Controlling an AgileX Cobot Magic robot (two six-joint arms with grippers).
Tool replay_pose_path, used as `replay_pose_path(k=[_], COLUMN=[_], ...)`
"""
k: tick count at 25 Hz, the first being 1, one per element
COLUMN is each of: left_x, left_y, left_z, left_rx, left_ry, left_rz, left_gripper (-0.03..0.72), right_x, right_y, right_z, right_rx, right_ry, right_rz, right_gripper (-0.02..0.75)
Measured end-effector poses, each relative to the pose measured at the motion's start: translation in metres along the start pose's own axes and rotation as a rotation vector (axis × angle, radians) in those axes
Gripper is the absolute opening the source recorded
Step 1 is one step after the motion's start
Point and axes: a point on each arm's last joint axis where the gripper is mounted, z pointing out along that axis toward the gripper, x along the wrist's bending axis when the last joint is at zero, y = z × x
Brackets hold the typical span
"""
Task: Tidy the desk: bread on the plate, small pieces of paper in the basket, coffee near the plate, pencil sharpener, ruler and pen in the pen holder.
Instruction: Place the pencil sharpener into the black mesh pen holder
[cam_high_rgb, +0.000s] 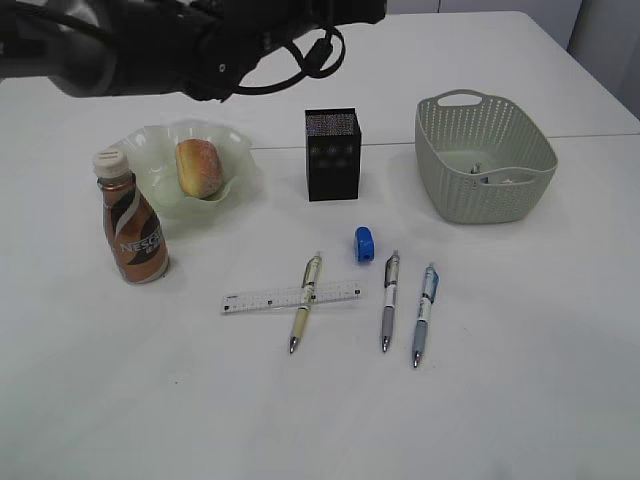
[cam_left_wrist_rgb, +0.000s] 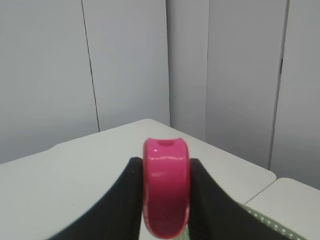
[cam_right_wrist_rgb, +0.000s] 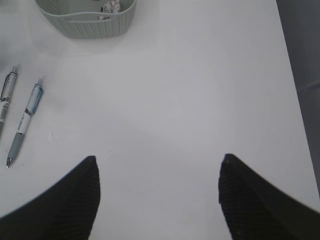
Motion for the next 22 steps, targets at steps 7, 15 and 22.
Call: replay_pose_path(k=[7, 15, 22], left_x=[0.024, 0.028, 0.040], left_y=[-0.018, -0.056, -0.078], left_z=[0.001, 0.006, 0.006], left_rx=[-0.011, 0.052, 0.084], left_ry=[0.073, 0.099, 0.155], left_rz=[-0.084, -0.125, -0.190], left_gripper=[0.170, 0.171, 0.173], right_x=[0.000, 0.000, 0.000], right_y=[0.000, 0.000, 0.000], right_z=[0.000, 0.000, 0.000], right_rx=[-0.002, -0.002, -0.002], right_ry=[0.000, 0.000, 0.000], right_rz=[0.000, 0.000, 0.000], right_gripper=[0.573, 0.574, 0.574])
